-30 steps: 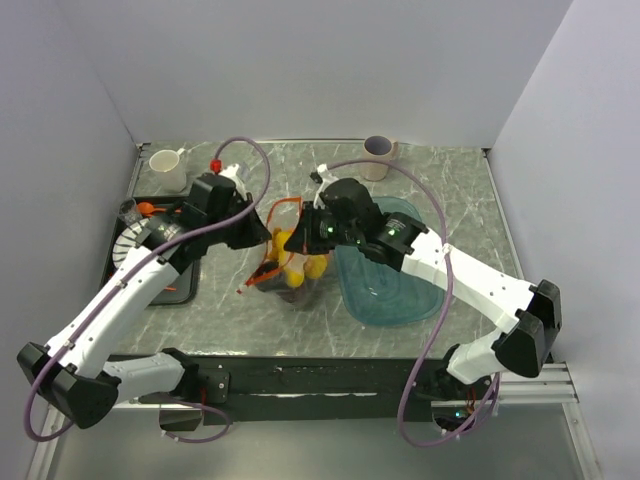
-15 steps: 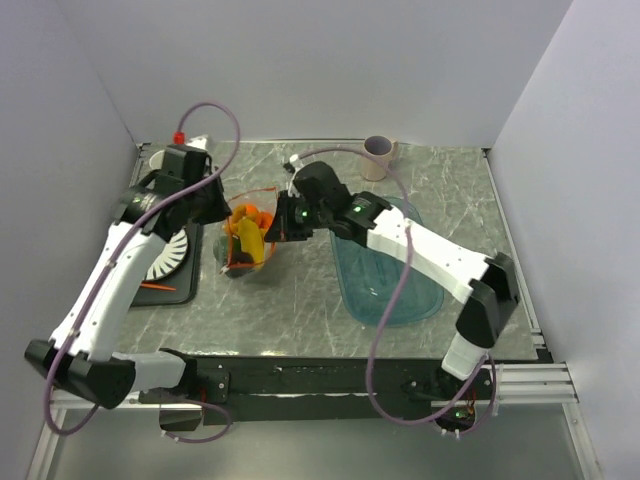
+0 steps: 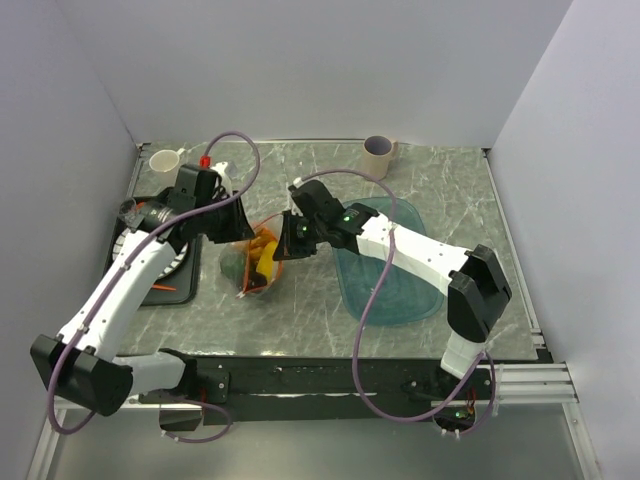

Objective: Place the food in the zip-top bag and seal the zipper
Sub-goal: Adjust the zipper food storage bag at the center of the board.

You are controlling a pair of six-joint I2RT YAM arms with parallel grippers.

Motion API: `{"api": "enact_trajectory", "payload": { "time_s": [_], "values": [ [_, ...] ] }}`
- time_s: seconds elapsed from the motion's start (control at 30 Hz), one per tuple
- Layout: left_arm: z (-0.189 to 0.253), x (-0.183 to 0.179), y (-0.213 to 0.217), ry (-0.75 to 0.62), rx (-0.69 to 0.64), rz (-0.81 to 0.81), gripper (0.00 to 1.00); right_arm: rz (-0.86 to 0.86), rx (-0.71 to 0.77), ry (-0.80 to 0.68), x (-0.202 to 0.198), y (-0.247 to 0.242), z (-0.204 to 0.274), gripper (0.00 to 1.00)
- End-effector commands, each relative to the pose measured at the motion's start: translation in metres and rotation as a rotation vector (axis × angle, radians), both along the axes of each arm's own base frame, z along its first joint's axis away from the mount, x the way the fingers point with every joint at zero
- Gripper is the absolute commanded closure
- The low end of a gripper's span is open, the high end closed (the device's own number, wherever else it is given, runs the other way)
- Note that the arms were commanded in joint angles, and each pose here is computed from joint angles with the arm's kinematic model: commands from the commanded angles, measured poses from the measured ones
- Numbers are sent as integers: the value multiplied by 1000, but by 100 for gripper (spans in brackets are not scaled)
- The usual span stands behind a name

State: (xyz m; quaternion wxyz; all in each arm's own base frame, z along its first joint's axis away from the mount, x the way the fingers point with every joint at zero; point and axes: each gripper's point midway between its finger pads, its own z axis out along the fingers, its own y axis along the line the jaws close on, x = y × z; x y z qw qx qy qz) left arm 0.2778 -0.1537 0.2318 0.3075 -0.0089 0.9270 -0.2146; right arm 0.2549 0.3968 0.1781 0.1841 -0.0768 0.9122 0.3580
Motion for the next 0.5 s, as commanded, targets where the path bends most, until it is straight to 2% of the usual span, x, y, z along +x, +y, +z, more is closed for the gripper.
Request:
{"api": "enact_trajectory", "payload": {
  "time_s": [0.0, 0.07, 0.1, 0.17, 0.2, 0.27, 0.3, 0.4, 0.47],
  "values": [
    [35, -1, 2, -146, -49, 4, 56, -55, 76, -46, 11, 0, 26, 100],
    [39, -4, 8, -161, -43, 37, 48, -67, 71, -40, 12, -3, 24, 100],
    [45, -7, 11, -182, -50, 49, 40, -69, 74, -44, 12, -3, 26, 100],
    [48, -10, 17, -192, -63, 103, 12, -71, 73, -43, 11, -4, 25, 100],
    [54, -15, 20, -212, -78, 120, 2, -85, 64, -44, 12, -7, 25, 100],
    [47, -22, 24, -192, -114, 185, 1, -85, 66, -47, 11, -8, 26, 100],
    [55, -28, 24, -216, -159, 199, 1, -85, 64, -48, 11, -8, 26, 100],
    [34, -44, 14, -153, -300, 242, 1, -85, 50, -48, 11, -11, 24, 100],
    [38, -58, 5, -138, -423, 248, 1, -84, 46, -53, 10, -12, 23, 100]
  ]
}}
